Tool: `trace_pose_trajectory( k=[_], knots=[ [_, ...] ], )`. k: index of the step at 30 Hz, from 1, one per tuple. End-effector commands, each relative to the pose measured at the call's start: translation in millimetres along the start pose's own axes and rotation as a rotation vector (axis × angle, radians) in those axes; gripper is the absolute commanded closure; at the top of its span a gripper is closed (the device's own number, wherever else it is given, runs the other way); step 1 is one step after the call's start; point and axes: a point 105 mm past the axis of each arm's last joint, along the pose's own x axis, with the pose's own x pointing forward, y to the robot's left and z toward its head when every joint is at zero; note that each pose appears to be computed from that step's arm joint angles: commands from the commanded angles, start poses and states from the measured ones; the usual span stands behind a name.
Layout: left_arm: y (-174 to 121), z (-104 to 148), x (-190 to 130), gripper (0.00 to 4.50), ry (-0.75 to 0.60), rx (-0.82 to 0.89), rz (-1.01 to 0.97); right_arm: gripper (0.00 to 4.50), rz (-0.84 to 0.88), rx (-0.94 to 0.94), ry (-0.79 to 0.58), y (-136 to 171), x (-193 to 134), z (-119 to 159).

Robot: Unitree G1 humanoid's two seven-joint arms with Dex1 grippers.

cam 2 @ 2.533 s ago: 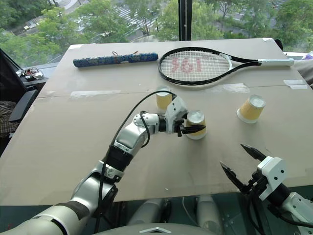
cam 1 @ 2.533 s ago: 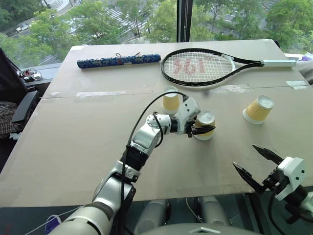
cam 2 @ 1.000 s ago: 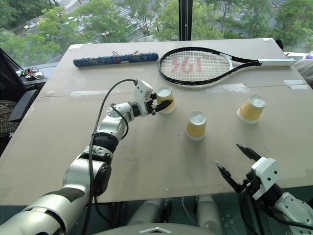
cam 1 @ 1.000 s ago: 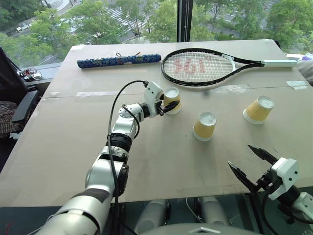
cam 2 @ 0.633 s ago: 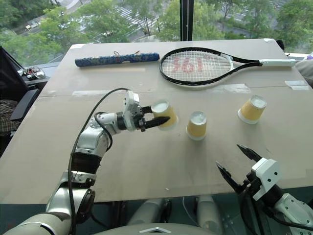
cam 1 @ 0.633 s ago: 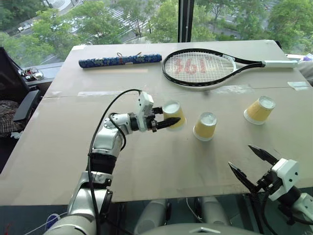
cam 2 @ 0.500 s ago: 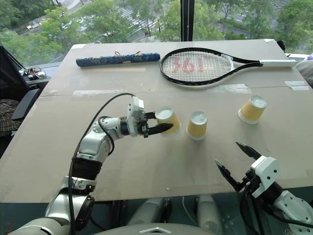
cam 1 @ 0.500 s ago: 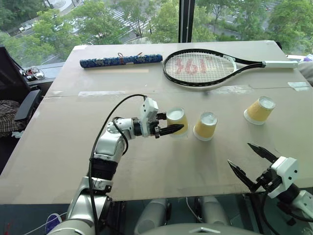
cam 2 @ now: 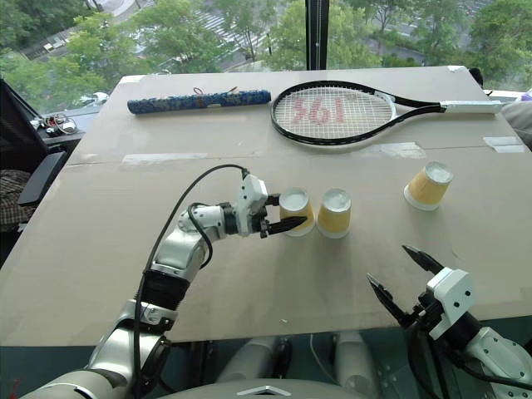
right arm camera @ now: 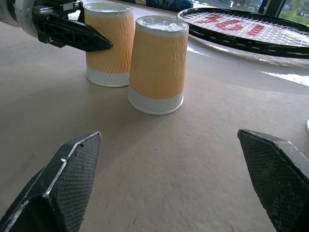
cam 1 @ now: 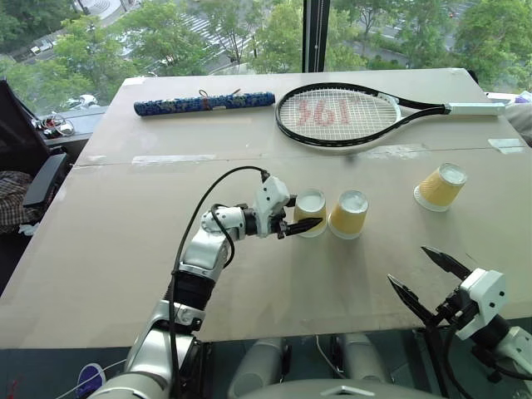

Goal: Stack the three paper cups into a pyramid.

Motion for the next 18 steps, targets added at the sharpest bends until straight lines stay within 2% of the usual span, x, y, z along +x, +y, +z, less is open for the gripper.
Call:
trace_pose_trajectory(
  k=[1,5,6,9,18],
  knots=[
    [0,3,2,1.89,-0.014,0.016,-0.004,0.0,-0.006,-0.033,-0.043,0,0,13],
    [-1,4,2,1.89,-0.024,0.005,-0.012,0.0,-0.008,-0.035,-0.043,-1,0,13],
    [-2,5,3,0.93,-0.026,0.0,-0.018,0.0,-0.007,-0.035,-0.043,-1,0,14],
    [-4,8,2,0.08,-0.039,-0.007,-0.025,0.0,-0.006,-0.038,-0.042,-2,-1,14],
    [-3,29,-35,0.08,-0.081,-0.043,0.04,0.0,-0.071,-0.048,-0.062,-16,-1,21]
  ],
)
